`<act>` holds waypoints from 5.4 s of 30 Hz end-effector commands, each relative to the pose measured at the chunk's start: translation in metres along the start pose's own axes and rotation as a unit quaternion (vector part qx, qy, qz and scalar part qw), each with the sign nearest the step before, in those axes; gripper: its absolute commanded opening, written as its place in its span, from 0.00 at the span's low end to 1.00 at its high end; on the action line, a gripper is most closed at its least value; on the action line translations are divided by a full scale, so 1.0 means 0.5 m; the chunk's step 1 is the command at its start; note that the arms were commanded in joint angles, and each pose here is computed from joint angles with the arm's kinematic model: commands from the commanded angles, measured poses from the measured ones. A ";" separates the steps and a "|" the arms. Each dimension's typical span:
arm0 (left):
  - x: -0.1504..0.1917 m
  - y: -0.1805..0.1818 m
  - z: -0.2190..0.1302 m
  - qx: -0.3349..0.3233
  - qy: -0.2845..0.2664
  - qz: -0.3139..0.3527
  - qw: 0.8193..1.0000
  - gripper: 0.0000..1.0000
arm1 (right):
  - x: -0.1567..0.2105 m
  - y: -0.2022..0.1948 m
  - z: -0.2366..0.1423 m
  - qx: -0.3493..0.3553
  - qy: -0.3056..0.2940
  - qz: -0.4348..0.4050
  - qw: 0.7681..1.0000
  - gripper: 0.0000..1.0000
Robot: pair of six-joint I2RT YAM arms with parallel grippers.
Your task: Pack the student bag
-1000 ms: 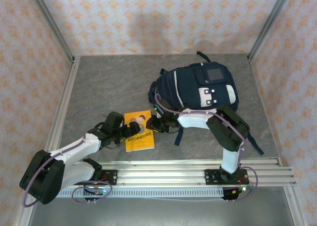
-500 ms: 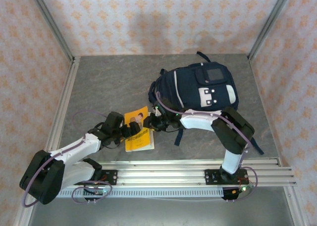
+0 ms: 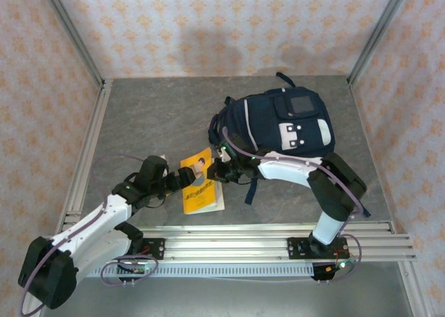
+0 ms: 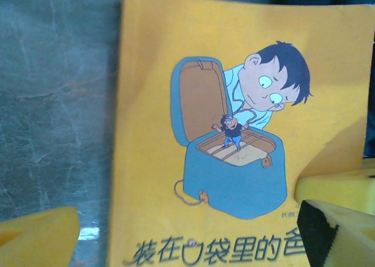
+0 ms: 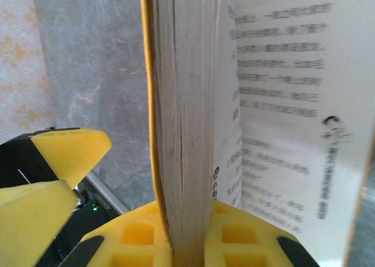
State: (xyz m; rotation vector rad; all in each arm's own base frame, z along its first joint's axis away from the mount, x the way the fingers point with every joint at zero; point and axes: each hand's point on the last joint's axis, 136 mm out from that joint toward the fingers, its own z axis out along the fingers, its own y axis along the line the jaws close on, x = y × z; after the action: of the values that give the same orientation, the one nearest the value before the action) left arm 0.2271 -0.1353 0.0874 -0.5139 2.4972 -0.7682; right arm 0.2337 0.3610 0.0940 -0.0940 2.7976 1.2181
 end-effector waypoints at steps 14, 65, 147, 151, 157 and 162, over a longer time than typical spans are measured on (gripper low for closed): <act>-0.046 -0.152 -0.060 0.197 -0.001 -0.060 0.979 1.00 | -0.059 0.177 -0.219 -0.193 -0.063 -0.040 0.978 0.00; -0.102 -0.290 -0.238 0.375 -0.067 -0.080 0.921 0.00 | -0.117 0.179 -0.171 -0.345 -0.110 0.075 0.929 0.78; -0.083 -0.357 -0.145 0.338 -0.165 -0.140 0.916 0.00 | -0.126 0.075 -0.384 -0.288 -0.534 0.177 0.775 0.00; -0.087 -0.360 -0.156 0.329 -0.171 -0.119 0.921 0.00 | -0.123 0.077 -0.373 -0.224 -0.530 0.131 0.807 0.39; -0.106 -0.321 -0.218 0.258 -0.211 -0.050 0.941 0.00 | -0.095 -0.033 -0.425 0.013 -0.551 0.101 0.828 0.59; -0.116 -0.266 -0.254 0.178 -0.232 0.010 0.956 0.00 | -0.086 -0.053 -0.461 0.121 -0.550 0.010 0.826 0.54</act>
State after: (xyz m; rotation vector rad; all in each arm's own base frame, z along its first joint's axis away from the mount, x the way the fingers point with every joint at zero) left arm 0.2350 -0.1825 0.2701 -0.5292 1.8606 -1.1419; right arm 0.2706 0.2016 0.2635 0.6599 1.7293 0.9189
